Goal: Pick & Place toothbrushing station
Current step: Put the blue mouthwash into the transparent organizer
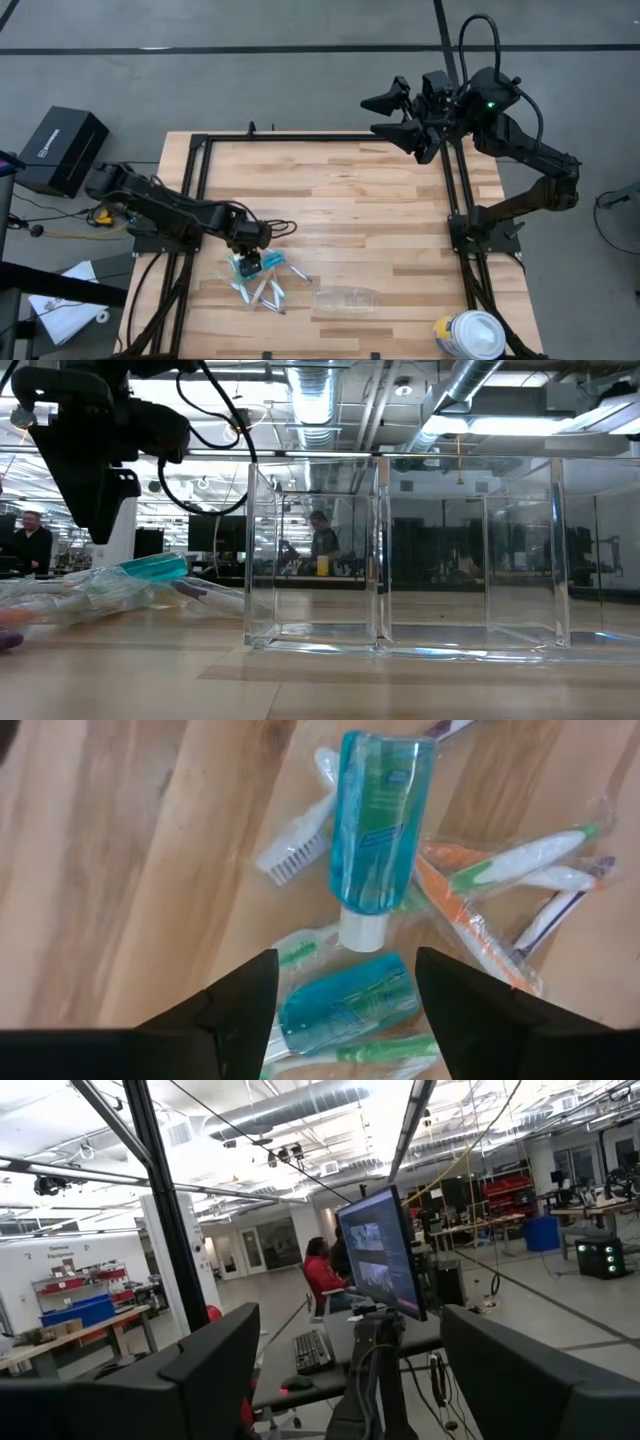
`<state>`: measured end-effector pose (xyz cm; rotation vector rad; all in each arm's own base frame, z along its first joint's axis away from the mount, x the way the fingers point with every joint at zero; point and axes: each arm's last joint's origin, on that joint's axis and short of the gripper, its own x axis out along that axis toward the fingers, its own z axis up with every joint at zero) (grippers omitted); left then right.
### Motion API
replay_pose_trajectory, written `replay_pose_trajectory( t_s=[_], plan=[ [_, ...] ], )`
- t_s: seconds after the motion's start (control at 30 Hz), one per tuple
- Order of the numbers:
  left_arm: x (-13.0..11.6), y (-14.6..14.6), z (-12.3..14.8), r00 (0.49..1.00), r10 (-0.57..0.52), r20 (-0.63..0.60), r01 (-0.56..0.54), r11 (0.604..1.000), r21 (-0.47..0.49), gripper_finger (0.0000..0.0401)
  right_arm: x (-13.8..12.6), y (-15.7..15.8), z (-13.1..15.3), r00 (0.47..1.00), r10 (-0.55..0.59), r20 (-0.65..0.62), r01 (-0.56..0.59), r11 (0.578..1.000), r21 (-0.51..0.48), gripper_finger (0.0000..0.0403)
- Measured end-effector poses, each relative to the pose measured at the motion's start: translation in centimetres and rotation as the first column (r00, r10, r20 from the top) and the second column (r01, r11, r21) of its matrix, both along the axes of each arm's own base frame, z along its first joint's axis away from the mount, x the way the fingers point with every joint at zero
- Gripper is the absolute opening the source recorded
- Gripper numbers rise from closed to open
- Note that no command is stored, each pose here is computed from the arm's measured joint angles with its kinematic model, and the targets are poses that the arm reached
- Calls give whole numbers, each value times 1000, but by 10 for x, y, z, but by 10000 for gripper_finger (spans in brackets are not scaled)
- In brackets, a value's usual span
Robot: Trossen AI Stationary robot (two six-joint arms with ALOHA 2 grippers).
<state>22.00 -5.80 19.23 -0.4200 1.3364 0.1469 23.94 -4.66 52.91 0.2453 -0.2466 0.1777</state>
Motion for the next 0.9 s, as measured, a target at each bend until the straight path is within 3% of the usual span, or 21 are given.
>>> replay_pose_trajectory(
  t_s=[0.9],
  plan=[
    [16,-20,-35,996,-38,-75,40,999,18,233,0,1,0,999,48,-4,-48,999,-14,302]
  ],
)
